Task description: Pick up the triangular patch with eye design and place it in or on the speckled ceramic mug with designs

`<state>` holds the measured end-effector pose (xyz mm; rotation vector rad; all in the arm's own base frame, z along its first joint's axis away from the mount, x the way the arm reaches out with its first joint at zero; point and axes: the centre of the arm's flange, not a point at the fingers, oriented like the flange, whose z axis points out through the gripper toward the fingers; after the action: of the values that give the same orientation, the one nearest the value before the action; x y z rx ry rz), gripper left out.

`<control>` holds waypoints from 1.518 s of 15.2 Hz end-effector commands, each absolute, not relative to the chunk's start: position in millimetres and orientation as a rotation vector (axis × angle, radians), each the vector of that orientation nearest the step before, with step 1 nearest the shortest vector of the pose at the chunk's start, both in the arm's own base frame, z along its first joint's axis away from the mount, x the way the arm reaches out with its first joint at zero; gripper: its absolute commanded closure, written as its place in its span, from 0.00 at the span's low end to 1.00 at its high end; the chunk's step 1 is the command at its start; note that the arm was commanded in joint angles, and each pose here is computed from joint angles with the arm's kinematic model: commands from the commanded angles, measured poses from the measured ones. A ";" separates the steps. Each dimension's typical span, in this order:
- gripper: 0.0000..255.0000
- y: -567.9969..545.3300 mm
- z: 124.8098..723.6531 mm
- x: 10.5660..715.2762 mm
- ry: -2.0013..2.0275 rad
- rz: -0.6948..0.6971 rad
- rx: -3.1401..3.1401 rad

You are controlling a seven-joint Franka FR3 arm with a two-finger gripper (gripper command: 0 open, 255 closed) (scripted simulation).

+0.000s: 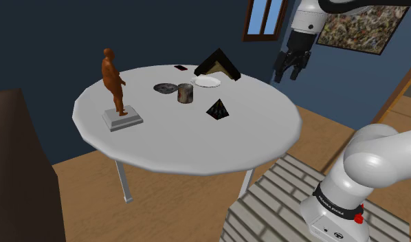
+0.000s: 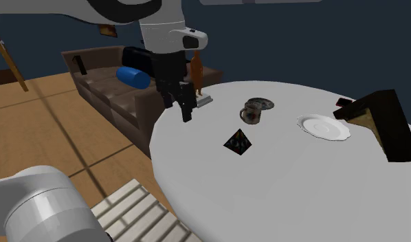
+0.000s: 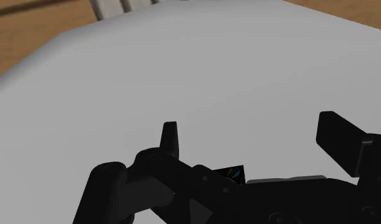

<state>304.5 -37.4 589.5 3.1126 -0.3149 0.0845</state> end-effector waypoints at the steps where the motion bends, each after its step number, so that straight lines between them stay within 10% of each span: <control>1: 0.00 -37.4 589.5 304.5 -0.315 0.084 3.113; 23: 0.00 -66.4 396.9 471.4 -0.280 0.698 3.073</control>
<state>461.2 -63.9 404.1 3.0811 -0.2812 0.6640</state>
